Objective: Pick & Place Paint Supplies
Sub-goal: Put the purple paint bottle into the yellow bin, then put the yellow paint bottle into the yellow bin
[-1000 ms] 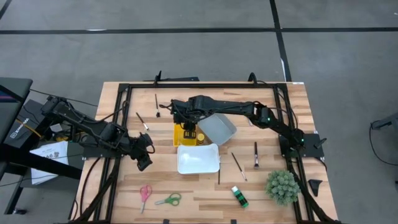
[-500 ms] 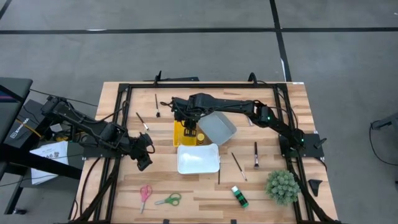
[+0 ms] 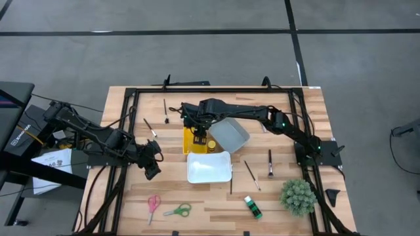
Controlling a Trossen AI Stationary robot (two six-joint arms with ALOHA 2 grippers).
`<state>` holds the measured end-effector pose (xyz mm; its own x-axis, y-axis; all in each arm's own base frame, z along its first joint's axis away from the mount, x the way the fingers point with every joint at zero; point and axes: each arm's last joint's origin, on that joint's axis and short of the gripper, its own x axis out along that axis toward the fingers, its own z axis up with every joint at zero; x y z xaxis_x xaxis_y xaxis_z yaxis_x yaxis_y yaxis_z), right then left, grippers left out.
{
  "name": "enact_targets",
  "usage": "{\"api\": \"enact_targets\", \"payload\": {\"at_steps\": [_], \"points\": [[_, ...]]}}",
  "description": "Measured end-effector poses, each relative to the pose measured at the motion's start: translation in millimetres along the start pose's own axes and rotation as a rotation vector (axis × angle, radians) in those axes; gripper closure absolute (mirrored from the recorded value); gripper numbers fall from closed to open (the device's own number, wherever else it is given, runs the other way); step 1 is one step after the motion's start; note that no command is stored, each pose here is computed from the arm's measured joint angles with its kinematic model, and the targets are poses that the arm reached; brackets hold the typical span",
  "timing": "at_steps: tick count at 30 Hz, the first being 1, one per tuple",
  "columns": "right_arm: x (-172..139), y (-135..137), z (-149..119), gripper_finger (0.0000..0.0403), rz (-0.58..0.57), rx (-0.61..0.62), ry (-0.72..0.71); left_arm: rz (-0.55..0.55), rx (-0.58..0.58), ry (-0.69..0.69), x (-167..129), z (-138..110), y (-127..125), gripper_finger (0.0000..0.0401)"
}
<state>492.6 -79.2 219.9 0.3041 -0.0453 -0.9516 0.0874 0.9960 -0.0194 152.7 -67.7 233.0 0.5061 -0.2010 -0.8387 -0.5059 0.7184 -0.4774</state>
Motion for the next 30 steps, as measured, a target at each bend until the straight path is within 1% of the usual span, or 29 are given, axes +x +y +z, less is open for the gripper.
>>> {"api": "enact_targets", "payload": {"at_steps": [3, 6, 13, 18, 24, 30], "points": [[0, -3, 0, 0.0198, 0.000, 0.025, 0.000, 0.000, 0.000, -0.008, 0, 0, 0, 0.0270], [0, -6, 0, 0.0192, 0.026, 0.039, -0.001, 0.002, 0.000, -0.012, 0, 0, 0, 0.0270], [0, -16, 0, 0.0196, 0.115, 0.085, -0.020, 0.002, 0.000, -0.013, 0, 1, 0, 0.0270], [-1, -21, -1, 0.0196, 0.140, 0.112, -0.021, 0.001, 0.000, -0.012, 0, 0, 0, 0.0270], [-1, -25, -2, 0.0196, 0.140, 0.124, -0.014, 0.001, 0.000, -0.012, 0, 0, 0, 0.0270], [-15, -36, -5, 0.0195, 0.168, 0.151, -0.022, 0.000, 0.000, -0.012, 0, 1, 0, 0.0270]]}}
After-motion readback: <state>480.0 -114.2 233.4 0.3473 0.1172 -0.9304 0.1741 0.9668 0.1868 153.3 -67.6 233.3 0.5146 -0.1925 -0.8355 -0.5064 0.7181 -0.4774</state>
